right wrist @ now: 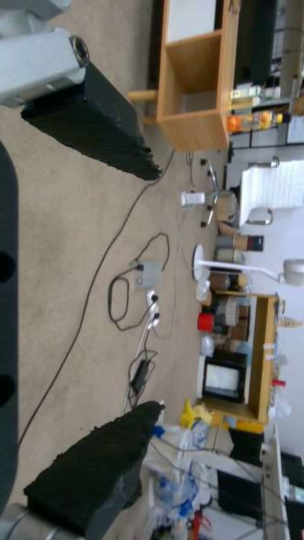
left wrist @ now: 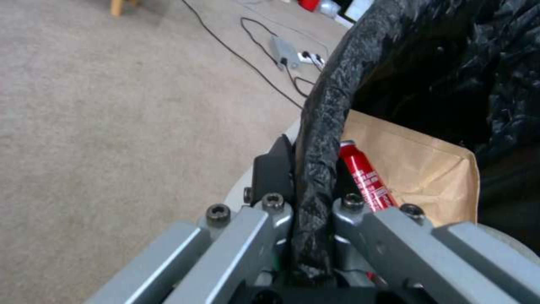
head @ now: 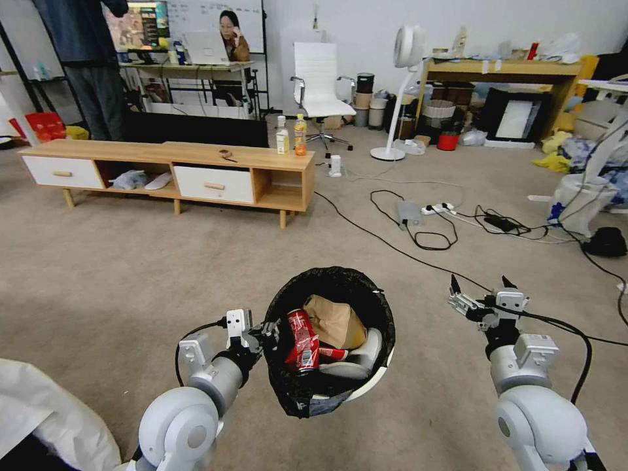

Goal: Pick up the trash bin and place the garbage on the floor into it.

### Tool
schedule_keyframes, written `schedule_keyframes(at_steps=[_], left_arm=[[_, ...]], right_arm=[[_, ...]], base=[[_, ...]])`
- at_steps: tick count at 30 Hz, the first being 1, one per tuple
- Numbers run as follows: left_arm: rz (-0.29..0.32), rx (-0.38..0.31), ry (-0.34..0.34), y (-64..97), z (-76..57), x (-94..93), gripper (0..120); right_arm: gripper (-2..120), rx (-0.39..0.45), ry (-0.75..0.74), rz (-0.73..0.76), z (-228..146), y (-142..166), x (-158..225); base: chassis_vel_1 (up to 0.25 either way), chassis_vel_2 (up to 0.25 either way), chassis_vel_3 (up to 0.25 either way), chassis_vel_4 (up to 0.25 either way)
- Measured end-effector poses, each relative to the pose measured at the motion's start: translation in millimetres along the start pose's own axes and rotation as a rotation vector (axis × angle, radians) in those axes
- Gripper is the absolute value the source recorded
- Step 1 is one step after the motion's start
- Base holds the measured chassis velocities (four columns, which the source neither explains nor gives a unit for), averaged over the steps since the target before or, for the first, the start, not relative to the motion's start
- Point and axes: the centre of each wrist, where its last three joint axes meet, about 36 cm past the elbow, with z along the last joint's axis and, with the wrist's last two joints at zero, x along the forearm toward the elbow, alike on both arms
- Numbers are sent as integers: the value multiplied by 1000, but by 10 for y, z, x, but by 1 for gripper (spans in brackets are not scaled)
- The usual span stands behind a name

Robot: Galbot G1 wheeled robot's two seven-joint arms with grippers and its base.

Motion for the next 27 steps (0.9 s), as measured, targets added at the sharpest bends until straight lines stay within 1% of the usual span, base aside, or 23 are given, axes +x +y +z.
schedule_keyframes(at_steps=[20, 27], left_arm=[[-5, 0, 2, 4, 9, -14, 2], [-8, 4, -2, 7, 9, -11, 2]], right_arm=[[100, -5, -2, -1, 7, 10, -6], [100, -5, -2, -1, 6, 13, -5]], base=[[-3, -3, -2, -2], [-59, -55, -60, -63]])
